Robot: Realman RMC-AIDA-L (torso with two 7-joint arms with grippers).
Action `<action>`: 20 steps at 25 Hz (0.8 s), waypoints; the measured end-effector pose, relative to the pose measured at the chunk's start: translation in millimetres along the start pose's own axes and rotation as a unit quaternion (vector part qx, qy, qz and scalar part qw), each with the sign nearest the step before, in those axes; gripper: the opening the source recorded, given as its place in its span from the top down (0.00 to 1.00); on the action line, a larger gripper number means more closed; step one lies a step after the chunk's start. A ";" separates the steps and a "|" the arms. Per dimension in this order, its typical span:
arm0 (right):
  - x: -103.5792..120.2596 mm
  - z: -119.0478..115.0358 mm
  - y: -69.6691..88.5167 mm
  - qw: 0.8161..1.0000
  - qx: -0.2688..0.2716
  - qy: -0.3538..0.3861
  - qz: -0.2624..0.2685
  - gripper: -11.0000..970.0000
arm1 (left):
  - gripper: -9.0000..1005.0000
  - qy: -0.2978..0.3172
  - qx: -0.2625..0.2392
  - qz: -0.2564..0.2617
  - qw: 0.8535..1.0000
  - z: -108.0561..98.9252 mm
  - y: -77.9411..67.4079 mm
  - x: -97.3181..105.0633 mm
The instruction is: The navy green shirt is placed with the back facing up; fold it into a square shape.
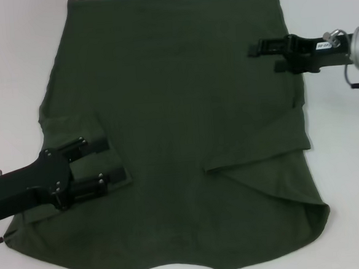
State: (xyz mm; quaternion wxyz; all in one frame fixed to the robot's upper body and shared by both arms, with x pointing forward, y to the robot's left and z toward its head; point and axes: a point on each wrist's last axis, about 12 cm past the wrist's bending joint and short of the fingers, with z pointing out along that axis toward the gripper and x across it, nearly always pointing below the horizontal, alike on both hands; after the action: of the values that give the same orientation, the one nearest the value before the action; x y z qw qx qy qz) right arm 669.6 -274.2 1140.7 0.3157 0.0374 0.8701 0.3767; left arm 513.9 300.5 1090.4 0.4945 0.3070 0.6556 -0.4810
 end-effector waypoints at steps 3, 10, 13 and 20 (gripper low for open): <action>-9.8 -18.2 -4.9 0.999 0.023 0.046 -0.006 0.14 | 0.14 0.000 0.000 0.000 1.000 0.2 0.1 -0.2; -0.4 -43.8 -30.5 0.993 0.070 0.098 0.006 0.15 | 0.14 -0.001 0.001 0.000 1.000 1.1 0.1 -0.5; 8.7 -48.5 -41.5 0.990 0.085 0.108 0.011 0.15 | 0.14 -0.001 0.001 0.000 1.000 1.1 -0.1 -0.1; 25.4 -40.2 -47.3 0.988 0.095 0.119 0.004 0.16 | 0.14 -0.001 0.002 0.000 1.000 2.1 0.1 -0.6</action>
State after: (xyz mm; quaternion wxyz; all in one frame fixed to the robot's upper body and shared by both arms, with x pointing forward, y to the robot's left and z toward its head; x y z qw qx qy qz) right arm 634.3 -325.6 1116.2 0.2034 0.0253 0.9331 0.2955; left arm 515.0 298.6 1090.8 0.4945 0.3074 0.6542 -0.4827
